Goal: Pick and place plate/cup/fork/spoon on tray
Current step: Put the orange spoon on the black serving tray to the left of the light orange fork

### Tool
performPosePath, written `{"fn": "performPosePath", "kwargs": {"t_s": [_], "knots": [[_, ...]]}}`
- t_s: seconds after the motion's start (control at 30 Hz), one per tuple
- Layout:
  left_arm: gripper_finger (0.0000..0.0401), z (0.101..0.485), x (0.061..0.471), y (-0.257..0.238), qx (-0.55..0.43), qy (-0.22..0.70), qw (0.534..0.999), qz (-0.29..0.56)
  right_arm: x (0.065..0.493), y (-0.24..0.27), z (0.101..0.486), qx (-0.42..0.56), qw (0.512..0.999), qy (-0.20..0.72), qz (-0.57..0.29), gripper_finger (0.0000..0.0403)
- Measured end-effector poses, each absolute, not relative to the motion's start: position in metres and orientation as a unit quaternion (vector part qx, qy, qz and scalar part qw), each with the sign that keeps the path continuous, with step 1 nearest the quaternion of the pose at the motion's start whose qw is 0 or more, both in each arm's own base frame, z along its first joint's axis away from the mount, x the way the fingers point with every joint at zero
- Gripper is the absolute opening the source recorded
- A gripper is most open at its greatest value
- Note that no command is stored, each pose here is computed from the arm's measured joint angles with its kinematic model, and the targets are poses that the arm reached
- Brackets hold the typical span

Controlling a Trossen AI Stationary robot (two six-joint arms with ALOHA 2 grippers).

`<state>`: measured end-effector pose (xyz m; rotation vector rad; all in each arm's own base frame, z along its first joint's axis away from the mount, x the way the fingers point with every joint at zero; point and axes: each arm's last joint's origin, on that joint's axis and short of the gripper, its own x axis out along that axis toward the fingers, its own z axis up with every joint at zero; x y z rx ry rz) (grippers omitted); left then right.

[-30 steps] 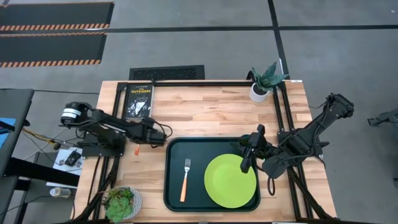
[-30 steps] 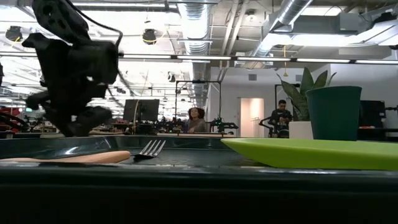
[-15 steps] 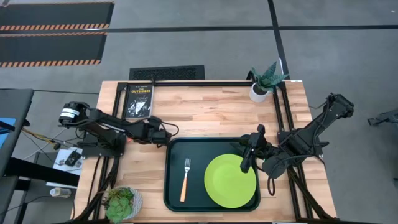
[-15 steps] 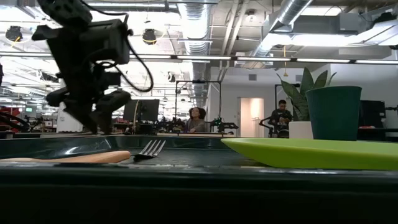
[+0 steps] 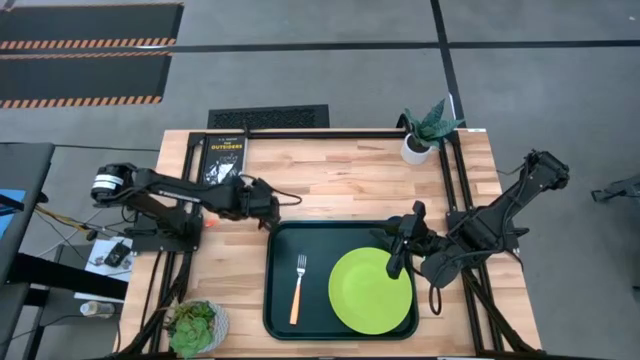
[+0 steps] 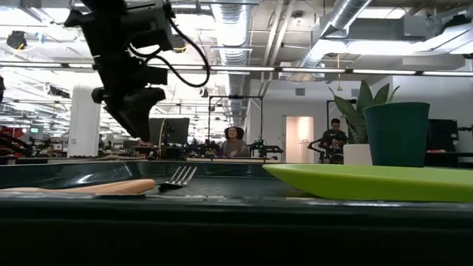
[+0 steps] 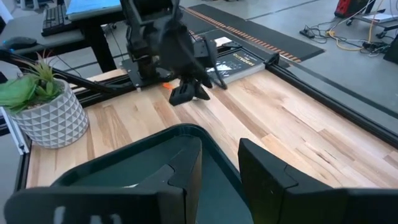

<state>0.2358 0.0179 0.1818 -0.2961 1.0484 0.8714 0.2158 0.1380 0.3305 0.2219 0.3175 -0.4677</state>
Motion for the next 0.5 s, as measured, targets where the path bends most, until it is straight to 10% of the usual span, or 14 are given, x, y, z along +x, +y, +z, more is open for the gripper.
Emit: {"fn": "performPosePath", "kwargs": {"t_s": [0.5], "knots": [[0.0175, 0.219, 0.194, 0.034, -0.135, 0.435, 0.829, 0.325, 0.215, 0.139, 0.330, 0.111, 0.955, 0.158, -0.227, 0.0129]]}}
